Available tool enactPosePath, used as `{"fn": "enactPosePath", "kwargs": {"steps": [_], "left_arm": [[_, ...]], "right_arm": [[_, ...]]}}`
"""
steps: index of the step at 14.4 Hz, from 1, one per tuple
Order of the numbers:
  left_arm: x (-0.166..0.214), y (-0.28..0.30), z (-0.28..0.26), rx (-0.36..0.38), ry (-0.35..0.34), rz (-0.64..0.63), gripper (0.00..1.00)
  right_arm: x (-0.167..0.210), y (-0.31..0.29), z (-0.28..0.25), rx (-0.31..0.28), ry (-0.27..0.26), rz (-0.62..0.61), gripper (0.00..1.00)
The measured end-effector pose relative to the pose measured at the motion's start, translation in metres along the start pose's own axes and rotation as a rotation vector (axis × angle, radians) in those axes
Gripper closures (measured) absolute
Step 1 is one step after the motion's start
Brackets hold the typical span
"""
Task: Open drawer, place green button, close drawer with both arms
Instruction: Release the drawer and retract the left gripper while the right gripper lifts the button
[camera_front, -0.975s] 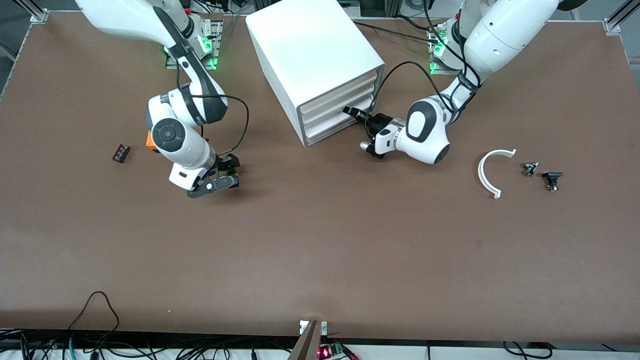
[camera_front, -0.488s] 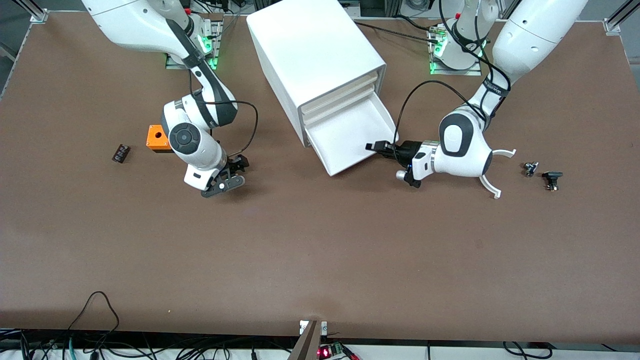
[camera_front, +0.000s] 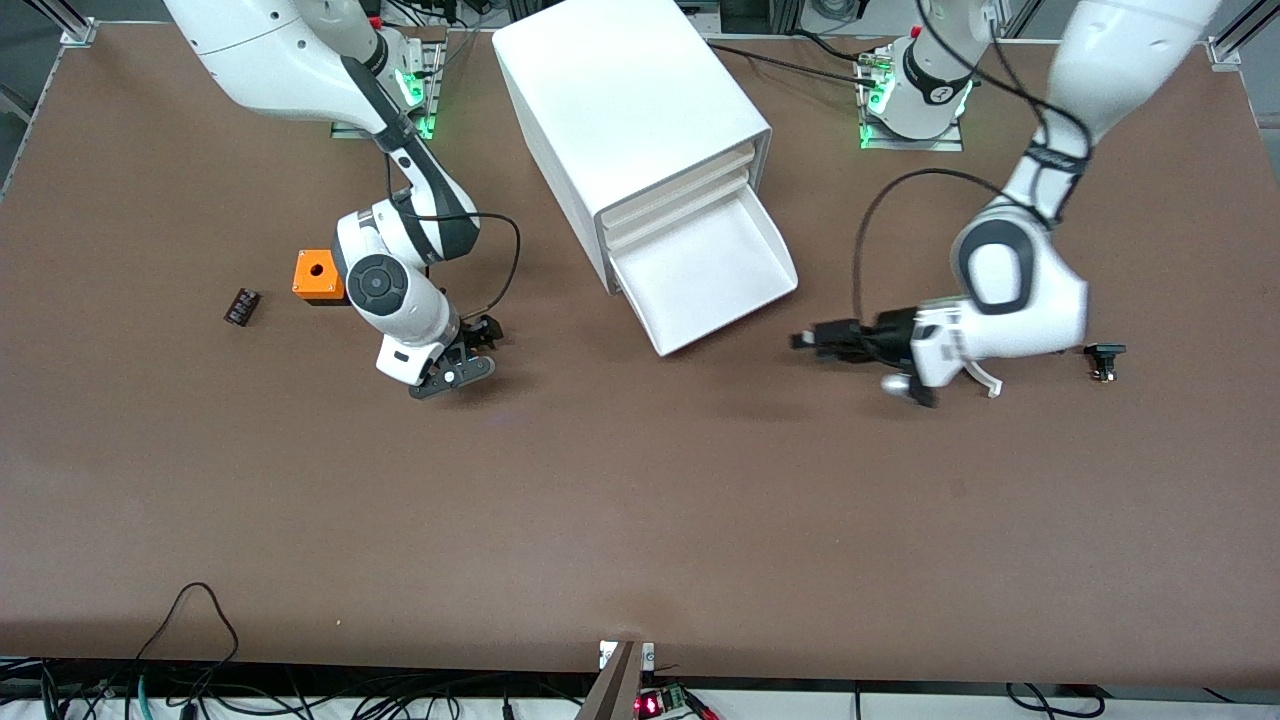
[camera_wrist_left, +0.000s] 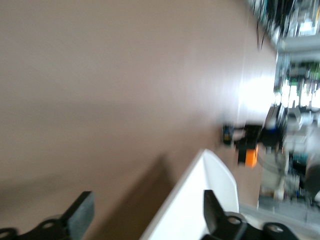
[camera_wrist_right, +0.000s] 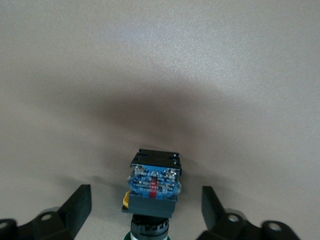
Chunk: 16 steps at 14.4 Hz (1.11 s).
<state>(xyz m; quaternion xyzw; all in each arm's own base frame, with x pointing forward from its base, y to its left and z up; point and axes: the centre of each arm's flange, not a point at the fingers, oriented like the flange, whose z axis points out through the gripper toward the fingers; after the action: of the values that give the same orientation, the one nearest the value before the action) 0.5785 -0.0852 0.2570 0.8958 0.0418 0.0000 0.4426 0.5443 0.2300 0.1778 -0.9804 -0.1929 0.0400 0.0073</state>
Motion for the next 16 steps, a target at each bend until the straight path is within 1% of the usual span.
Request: {"fn": "enactPosePath", "kwargs": {"steps": [1,2,3,4,6,8,10,11,14,16], "left_arm": [[0.007,-0.01,-0.031,-0.001,0.051,-0.016,0.0],[0.012,-0.014,-0.053,0.002,0.084,-0.016,0.0],[0.016,-0.014,-0.068,0.021,0.098,0.003,0.0],[0.019,-0.012,-0.081,0.064,0.096,0.044,0.0],[0.029,0.002,-0.114,0.167,0.056,0.162,0.0],[0.04,0.025,-0.161,0.289,-0.002,0.283,0.0],[0.042,0.049,-0.209,0.413,-0.074,0.367,0.0],[0.04,0.064,-0.23,0.469,-0.103,0.373,0.0],[0.023,0.116,-0.273,0.66,-0.158,0.31,0.0],[0.008,0.153,-0.281,0.78,-0.159,0.272,0.0]], "right_arm": [[0.0,0.0,0.002,0.001,0.0,0.0,0.06],[0.0,0.0,0.003,0.001,0.0,0.0,0.14],[0.0,0.0,0.003,0.001,0.001,0.0,0.25],[0.001,0.0,0.002,0.001,0.003,0.001,0.39],[0.003,0.0,0.0,0.001,0.01,0.001,0.56],[0.008,0.001,-0.006,0.001,0.024,0.002,0.56],[0.014,0.001,-0.013,0.001,0.043,0.002,0.56],[0.018,0.001,-0.019,0.0,0.057,0.003,0.56],[0.036,0.001,-0.059,-0.004,0.119,0.0,0.56],[0.049,-0.01,-0.106,-0.002,0.169,-0.021,0.56]]}}
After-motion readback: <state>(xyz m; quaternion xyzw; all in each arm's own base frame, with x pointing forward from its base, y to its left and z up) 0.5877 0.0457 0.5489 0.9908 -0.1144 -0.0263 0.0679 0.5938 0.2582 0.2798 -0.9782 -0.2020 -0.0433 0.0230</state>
